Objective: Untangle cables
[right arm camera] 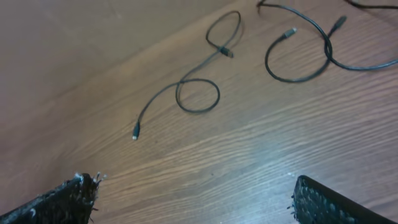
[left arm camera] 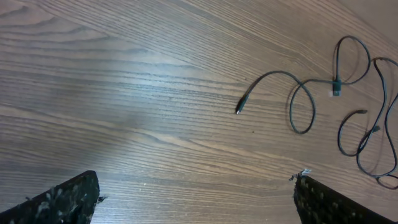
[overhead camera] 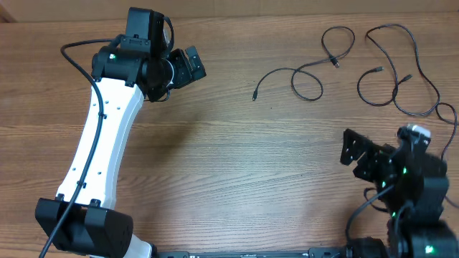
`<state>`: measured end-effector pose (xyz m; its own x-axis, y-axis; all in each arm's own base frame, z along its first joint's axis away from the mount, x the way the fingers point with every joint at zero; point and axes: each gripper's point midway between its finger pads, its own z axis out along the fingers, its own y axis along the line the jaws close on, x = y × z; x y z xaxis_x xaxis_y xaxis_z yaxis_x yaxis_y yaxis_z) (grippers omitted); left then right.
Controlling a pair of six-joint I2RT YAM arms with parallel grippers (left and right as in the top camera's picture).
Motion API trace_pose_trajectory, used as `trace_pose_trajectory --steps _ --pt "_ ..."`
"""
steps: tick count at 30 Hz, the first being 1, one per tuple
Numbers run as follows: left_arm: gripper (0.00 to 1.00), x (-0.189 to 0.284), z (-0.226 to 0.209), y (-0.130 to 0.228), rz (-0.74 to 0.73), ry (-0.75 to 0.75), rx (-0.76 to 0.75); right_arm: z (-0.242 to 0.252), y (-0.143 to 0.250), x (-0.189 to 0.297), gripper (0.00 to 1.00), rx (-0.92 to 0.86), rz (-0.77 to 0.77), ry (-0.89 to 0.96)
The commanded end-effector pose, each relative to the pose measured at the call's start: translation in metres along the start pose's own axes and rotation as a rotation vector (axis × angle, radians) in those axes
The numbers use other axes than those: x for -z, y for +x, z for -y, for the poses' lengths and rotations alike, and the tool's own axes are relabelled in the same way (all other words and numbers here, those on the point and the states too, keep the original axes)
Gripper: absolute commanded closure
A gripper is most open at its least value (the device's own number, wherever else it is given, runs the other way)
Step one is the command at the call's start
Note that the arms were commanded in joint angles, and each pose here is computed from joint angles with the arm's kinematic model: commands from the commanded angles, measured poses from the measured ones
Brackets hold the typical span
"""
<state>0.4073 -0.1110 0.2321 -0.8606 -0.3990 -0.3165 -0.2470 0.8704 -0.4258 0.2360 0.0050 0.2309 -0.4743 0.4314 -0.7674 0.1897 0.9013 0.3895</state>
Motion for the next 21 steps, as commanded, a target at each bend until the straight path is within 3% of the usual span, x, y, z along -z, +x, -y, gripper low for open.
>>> trace_pose_trajectory --steps 1,21 --pt "0.00 -0.006 -0.002 0.002 -0.008 -0.017 -0.019 0.004 0.007 0.000 0.00 -0.002 0.058 -0.021" --pt "0.00 -0.006 -0.002 0.002 -0.008 -0.016 -0.019 -0.015 -0.004 0.009 0.00 0.040 0.410 -0.238"
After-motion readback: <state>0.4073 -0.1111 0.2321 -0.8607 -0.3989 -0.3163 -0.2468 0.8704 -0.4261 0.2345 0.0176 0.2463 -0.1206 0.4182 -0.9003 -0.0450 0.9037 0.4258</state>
